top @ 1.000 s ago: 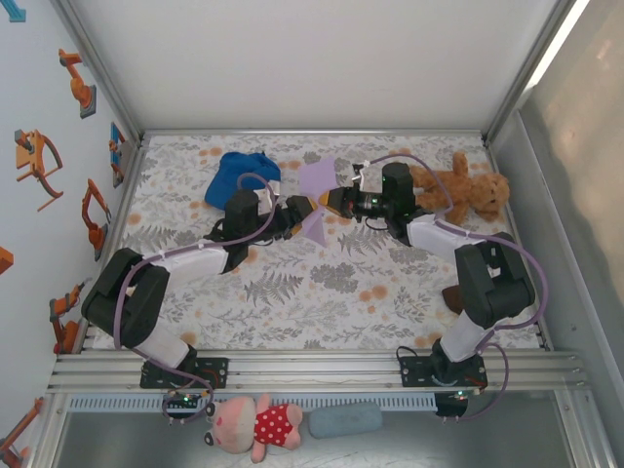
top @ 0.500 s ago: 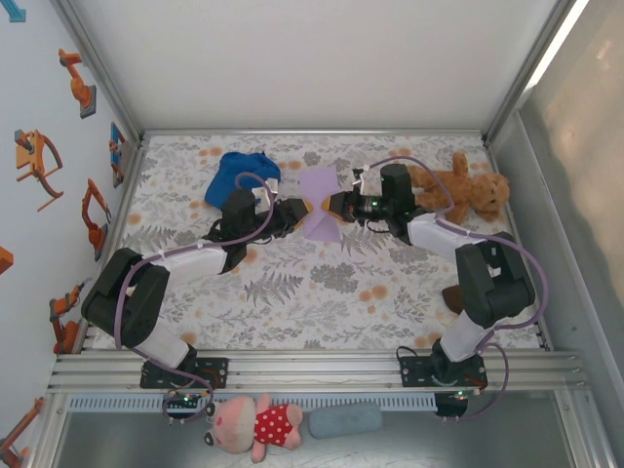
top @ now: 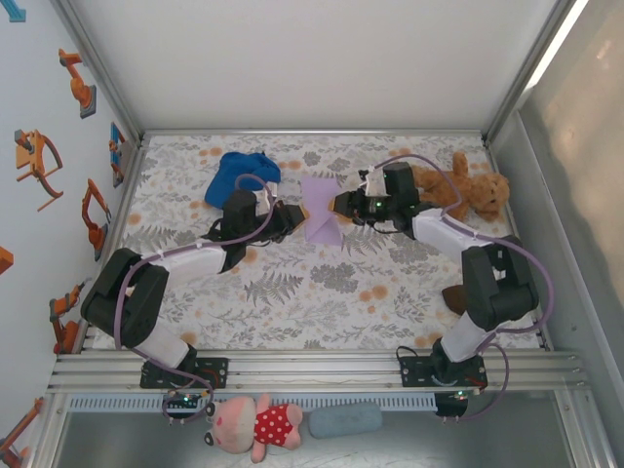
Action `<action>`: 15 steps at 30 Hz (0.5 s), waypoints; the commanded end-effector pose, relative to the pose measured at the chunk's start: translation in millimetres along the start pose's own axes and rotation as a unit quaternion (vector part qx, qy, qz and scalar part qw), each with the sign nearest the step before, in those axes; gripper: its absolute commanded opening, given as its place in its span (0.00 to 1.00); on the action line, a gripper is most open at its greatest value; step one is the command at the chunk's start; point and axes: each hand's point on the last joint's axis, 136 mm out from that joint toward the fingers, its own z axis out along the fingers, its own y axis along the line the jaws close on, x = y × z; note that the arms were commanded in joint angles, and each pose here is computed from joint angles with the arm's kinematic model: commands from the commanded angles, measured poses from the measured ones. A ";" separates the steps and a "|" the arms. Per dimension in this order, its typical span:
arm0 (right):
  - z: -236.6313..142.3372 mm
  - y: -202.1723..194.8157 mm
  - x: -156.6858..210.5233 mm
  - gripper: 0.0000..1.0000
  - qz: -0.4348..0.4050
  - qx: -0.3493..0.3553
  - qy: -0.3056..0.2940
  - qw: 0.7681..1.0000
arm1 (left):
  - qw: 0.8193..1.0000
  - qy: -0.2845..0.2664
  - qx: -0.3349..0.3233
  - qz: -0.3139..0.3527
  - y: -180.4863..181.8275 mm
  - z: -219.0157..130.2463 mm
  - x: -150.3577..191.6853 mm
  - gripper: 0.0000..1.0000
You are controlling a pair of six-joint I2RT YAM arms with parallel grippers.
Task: Fold a paper plane with a square sheet of paper (pick it up from the middle)
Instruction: Turn over the paper at the center of the table.
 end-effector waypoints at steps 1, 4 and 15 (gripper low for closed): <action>-22.6 -12.3 -12.0 0.34 -0.039 0.081 -0.029 0.996 | 0.995 -0.004 -0.091 0.040 14.0 -14.8 -5.4 0.08; -34.8 -28.0 -16.5 0.35 -0.049 0.141 -0.046 0.988 | 0.973 -0.005 -0.217 0.073 39.0 -37.7 -9.2 0.08; -60.5 -56.7 -25.7 0.35 -0.062 0.254 -0.082 0.962 | 0.773 -0.016 -0.600 0.207 64.4 -146.5 -45.6 0.08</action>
